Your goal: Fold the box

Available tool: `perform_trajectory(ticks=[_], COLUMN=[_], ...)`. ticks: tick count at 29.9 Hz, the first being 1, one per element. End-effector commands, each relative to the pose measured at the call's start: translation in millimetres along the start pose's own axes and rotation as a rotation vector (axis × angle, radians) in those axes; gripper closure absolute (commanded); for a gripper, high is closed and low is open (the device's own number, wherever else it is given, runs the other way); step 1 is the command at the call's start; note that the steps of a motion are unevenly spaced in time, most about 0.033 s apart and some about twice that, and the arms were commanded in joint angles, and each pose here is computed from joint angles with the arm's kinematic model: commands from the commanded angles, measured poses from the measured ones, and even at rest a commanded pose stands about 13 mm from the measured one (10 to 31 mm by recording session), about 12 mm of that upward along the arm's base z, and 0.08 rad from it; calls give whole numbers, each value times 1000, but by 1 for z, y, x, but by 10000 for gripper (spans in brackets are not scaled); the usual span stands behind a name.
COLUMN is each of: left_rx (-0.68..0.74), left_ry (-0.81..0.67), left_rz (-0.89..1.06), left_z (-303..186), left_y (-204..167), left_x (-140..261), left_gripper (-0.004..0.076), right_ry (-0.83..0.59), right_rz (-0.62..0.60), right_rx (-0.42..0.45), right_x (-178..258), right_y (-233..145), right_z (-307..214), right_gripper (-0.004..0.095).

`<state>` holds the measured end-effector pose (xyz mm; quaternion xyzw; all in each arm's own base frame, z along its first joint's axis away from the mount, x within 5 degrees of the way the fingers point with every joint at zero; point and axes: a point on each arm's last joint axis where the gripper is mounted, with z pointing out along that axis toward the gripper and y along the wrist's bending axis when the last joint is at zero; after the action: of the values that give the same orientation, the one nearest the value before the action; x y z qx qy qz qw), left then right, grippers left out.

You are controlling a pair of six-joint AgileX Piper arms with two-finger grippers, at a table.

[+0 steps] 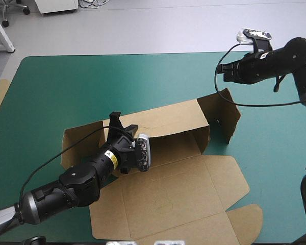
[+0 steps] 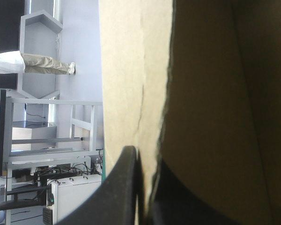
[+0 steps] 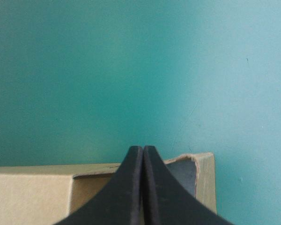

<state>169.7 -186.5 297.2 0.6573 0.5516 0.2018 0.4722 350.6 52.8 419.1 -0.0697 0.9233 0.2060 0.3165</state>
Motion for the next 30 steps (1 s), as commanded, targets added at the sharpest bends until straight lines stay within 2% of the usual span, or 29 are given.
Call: perform_trajectory(ticks=[1, 6, 12, 17, 24, 30], left_rx=[66, 66, 66, 66, 67, 67], left_ry=[-49, -49, -45, -41, -38, -38], left_rz=[-110, -110, -110, -112, -112, -112], left_z=[1, 1, 1, 1, 2, 2], left_y=[-8, -8, -8, -8, -8, -8], left_x=[-8, -8, -7, -7, -7, -7], left_gripper=[734, 734, 734, 734, 734, 734], right_ry=[-52, 11, 14, -15, -11, 39], right_rz=[-5, 14, 105, 161, 158, 188], right_rx=[-25, -36, -118, -207, -256, -247], right_x=[-14, -14, -17, -18, -18, -7], right_y=[0, -17, -47, -64, -63, -69], right_z=[1, 34, 42, 29, 30, 42], right_gripper=[927, 927, 926, 927, 927, 927])
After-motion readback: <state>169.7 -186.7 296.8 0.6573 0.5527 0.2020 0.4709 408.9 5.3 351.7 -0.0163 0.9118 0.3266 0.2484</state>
